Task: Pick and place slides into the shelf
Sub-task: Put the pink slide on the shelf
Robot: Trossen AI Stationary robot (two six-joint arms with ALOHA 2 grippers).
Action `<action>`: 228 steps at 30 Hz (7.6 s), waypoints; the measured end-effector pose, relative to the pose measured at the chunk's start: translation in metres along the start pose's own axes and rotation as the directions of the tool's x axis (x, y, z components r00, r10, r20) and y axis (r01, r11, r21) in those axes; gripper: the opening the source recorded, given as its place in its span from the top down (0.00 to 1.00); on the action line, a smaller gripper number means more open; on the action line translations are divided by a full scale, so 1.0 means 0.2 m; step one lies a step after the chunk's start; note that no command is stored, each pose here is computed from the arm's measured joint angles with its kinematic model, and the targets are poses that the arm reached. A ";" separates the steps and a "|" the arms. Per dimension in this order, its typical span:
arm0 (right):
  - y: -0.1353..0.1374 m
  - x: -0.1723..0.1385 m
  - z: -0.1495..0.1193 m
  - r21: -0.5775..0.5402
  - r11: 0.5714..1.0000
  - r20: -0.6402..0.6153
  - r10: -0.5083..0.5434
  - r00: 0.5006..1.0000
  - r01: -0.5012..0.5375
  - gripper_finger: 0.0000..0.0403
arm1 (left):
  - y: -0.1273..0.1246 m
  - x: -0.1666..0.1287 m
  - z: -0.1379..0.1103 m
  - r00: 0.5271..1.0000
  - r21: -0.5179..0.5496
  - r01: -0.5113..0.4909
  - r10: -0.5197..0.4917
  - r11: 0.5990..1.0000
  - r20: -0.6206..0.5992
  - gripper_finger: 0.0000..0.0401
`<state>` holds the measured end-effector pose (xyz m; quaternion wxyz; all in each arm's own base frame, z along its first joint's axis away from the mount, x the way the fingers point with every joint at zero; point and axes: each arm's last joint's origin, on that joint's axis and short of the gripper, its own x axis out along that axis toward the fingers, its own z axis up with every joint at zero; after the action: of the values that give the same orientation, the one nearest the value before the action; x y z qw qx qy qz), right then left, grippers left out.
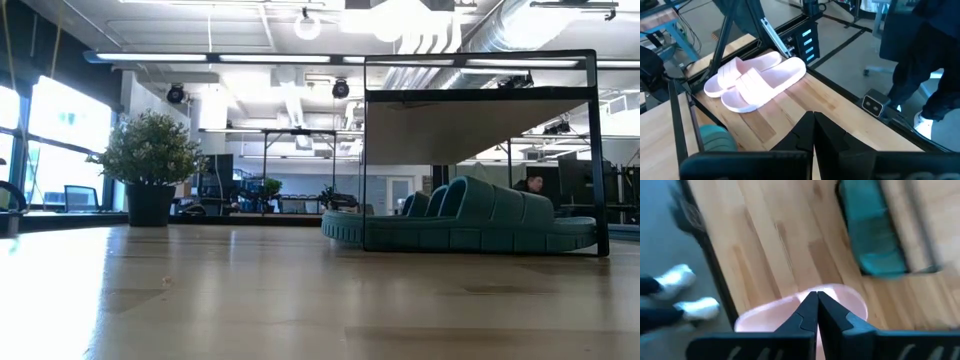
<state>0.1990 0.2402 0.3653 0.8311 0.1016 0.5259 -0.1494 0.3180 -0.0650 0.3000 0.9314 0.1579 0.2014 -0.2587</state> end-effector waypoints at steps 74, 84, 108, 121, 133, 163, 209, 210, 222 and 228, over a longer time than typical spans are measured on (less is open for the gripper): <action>0.23 0.87 -0.52 -0.210 0.866 -0.160 -0.489 0.858 0.454 0.71 | 0.00 0.00 0.00 1.000 0.032 -0.005 0.005 0.999 -0.011 1.00; 0.23 0.87 -0.50 -0.132 0.872 -0.148 -0.487 0.861 0.471 0.98 | 0.00 0.00 0.00 1.000 0.023 -0.005 0.005 1.000 -0.010 1.00; 0.36 0.11 0.23 -0.095 0.984 0.410 -0.100 0.907 0.151 1.00 | 0.01 0.00 0.03 0.998 -0.013 -0.031 0.032 0.999 0.061 0.97; 0.04 0.01 0.41 -0.013 0.936 0.583 -0.279 0.763 0.353 1.00 | 0.10 -0.02 0.00 0.977 -0.065 -0.212 0.212 0.975 -0.002 0.67; -0.49 0.03 0.48 0.284 0.832 0.582 -0.544 0.604 0.476 1.00 | 0.39 -0.15 -0.05 0.893 -0.270 -0.410 0.444 0.871 0.078 0.64; -1.53 0.27 0.64 0.493 0.627 -0.168 -0.612 0.773 0.603 1.00 | 0.55 -0.29 -0.15 0.638 -0.446 -0.725 0.756 0.525 -0.148 0.64; -1.47 0.52 0.78 0.468 0.716 -0.179 -0.497 0.849 0.518 0.69 | 0.61 -0.63 -0.26 0.651 -0.346 -0.754 0.704 0.559 -0.282 0.64; -1.47 0.52 0.78 0.459 0.721 -0.179 -0.497 0.849 0.519 0.69 | 0.61 -0.63 -0.26 0.656 -0.347 -0.750 0.701 0.563 -0.281 0.64; -1.49 0.17 0.65 0.417 0.795 0.010 -0.489 0.872 0.441 0.69 | 0.67 -0.42 -0.39 0.786 -0.393 -0.619 0.541 0.680 -0.300 0.64; -1.56 -0.04 0.50 0.508 0.810 0.109 -0.398 0.911 0.293 0.74 | 0.71 -0.35 -0.42 0.796 -0.388 -0.605 0.541 0.695 -0.272 0.64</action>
<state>0.1702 -0.0824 0.4111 0.7887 0.1906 0.3910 -0.4345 0.3159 0.1132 0.2864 0.9591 0.0073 0.2602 0.1111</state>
